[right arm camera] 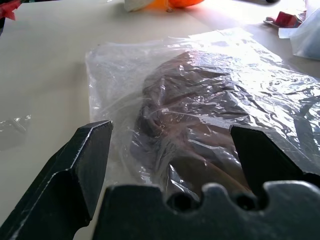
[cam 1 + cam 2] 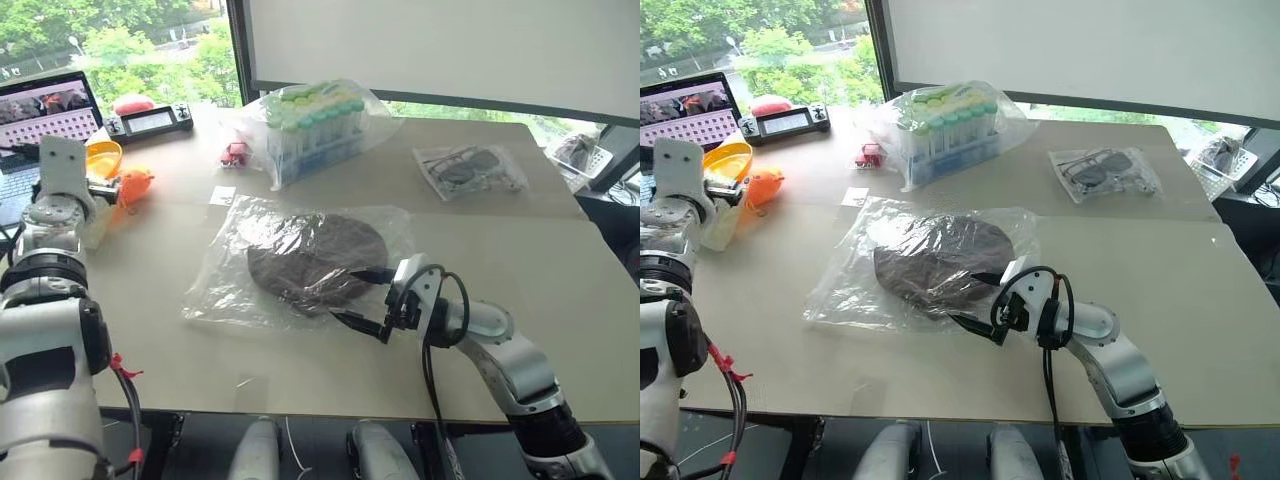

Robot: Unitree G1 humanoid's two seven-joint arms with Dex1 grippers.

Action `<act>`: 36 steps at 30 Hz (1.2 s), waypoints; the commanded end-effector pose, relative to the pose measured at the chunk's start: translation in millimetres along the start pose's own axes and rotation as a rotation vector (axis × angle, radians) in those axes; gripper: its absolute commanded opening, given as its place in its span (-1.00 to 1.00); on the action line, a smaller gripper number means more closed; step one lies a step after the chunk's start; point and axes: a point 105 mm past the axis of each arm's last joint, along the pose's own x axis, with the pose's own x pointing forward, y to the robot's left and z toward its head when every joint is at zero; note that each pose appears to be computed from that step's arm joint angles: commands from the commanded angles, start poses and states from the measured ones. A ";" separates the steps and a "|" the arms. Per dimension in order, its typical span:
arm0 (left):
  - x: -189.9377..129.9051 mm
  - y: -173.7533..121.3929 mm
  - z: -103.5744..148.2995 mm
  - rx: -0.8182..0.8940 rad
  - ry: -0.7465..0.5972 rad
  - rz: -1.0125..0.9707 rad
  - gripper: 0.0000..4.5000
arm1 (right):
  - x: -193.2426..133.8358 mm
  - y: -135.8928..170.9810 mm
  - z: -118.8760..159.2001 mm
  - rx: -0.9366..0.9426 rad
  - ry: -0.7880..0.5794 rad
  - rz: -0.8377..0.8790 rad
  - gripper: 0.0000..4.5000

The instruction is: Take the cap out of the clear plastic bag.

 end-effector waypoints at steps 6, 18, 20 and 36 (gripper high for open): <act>-70.6 -66.6 31.0 -0.231 -0.167 -0.869 1.00 | -8.2 -8.7 2.1 -0.011 0.020 -0.057 1.00; -155.9 -66.4 -13.1 -0.420 0.028 -0.910 1.00 | -21.8 12.7 28.4 0.058 -0.024 -0.010 1.00; -166.5 -61.5 -26.0 -0.436 0.065 -0.864 1.00 | -26.4 25.5 33.5 0.079 -0.015 0.049 1.00; -214.1 -55.6 -57.5 -0.443 0.204 -0.793 1.00 | 56.1 38.1 18.5 0.055 0.030 0.225 1.00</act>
